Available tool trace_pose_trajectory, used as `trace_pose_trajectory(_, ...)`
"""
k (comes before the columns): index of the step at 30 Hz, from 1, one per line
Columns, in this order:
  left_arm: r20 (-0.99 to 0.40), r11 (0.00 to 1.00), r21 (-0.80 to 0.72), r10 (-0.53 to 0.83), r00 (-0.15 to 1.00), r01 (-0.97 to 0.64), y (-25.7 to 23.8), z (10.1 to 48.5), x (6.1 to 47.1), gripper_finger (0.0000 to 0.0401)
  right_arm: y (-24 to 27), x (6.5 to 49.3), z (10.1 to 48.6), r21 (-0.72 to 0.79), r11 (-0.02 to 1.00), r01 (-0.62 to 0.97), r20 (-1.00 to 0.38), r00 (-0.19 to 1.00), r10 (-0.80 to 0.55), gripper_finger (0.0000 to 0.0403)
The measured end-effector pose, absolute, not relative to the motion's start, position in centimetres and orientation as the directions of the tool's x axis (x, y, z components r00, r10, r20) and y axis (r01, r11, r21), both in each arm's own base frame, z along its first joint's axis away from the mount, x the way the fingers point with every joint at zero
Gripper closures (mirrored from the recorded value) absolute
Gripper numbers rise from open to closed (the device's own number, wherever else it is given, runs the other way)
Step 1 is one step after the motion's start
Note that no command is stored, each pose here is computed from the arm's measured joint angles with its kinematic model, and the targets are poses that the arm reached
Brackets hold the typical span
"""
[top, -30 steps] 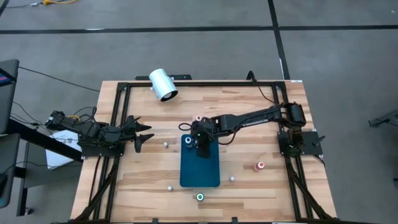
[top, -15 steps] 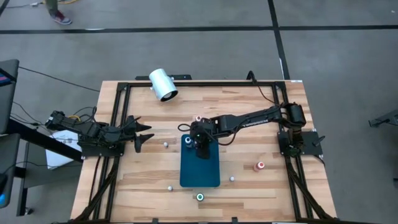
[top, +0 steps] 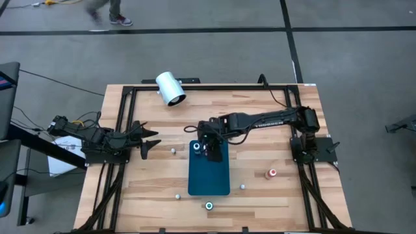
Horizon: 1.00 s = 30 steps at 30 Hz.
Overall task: Pick & Place food coloring
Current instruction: Put the large pink food coloring bottle into the blue bin
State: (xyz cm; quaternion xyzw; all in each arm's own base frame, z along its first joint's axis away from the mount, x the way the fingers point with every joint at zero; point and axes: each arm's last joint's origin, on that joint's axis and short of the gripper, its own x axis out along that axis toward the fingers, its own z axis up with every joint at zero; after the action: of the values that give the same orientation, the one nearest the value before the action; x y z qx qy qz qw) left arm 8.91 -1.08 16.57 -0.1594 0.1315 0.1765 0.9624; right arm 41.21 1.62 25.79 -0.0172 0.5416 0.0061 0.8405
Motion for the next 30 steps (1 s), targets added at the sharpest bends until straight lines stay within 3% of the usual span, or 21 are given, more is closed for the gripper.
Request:
trace_pose_trajectory(6, -0.309, 0.887, -0.261, 0.298, 0.903, -0.381, -1.1, 16.6, 8.9, 0.0192, 0.8, 40.9, 27.3, -0.058, 0.995, -0.087, -0.922, 0.388, -0.02, 0.0218)
trace_pose_trajectory(17, -0.309, 0.887, -0.261, 0.298, 0.903, -0.381, -1.1, 16.6, 8.9, 0.0192, -0.9, 39.4, 28.7, -0.049, 0.997, -0.056, -0.968, 0.25, -0.033, 0.0233)
trace_pose_trajectory(30, -0.309, 0.872, -0.299, 0.297, 0.904, -0.389, -1.1, 16.6, 8.9, 0.0192, -1.9, 39.9, 28.9, -0.074, 0.992, -0.106, -0.952, 0.303, -0.039, 0.0233)
